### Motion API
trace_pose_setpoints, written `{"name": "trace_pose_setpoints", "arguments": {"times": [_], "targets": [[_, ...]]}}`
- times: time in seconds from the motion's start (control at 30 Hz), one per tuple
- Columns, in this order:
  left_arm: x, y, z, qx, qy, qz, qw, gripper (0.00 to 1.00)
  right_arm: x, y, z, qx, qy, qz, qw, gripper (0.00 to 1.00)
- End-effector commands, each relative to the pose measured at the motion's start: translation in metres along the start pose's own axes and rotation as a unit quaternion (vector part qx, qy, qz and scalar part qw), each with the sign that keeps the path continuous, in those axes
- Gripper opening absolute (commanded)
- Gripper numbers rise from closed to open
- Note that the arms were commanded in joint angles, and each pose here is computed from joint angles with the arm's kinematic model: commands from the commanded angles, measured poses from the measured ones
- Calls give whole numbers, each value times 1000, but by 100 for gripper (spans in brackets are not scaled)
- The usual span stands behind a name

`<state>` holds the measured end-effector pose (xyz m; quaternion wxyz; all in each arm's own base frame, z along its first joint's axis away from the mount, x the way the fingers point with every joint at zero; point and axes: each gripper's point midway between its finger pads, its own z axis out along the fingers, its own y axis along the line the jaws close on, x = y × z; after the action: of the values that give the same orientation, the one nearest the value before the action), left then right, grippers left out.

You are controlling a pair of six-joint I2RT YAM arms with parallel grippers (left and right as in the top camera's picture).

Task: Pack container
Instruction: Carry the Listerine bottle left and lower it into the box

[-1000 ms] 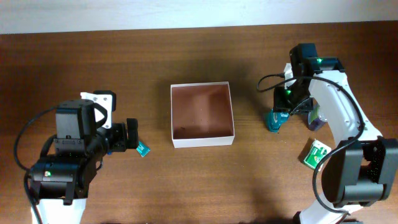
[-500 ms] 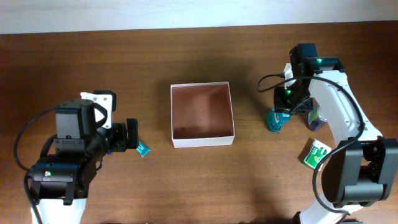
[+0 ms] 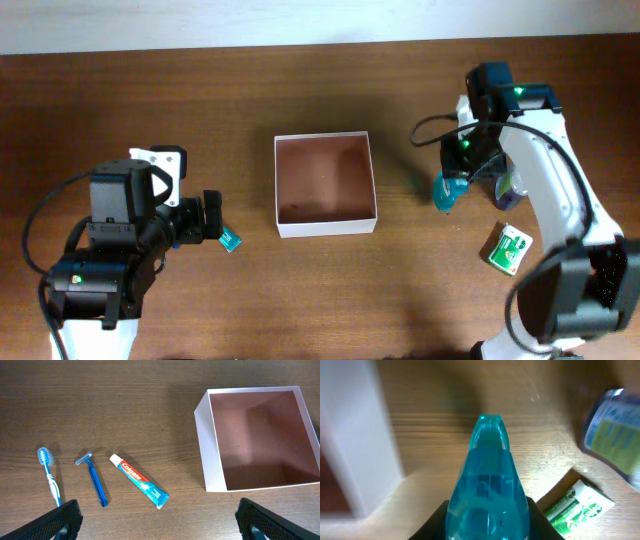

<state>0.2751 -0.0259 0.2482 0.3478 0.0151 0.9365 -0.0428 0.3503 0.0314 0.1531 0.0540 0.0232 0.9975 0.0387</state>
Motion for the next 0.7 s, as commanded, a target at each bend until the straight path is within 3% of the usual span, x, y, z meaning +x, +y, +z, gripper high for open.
{"name": "trace_pose_setpoints", "arguments": {"times": [0.0,0.1,0.27,0.4,0.67], "targets": [[-6,-2,-4,4,-9,-4,1000,100,-8,50,-85,-30,-114,-58,991,4],[-6,-2,-4,4,-9,-4,1000,99,1,97,-127,-34,-153,-91,983,4],[-6,-2,-4,4,-9,-4,1000,99,13,159,-154,-50,-190,-125,972,4],[-6,-2,-4,4,-9,-4,1000,99,9,191,-130,-58,-171,-123,976,4],[-6,-2,-4,4,-8,-4,1000,99,-25,243,-23,-25,-124,-97,987,4]]}}
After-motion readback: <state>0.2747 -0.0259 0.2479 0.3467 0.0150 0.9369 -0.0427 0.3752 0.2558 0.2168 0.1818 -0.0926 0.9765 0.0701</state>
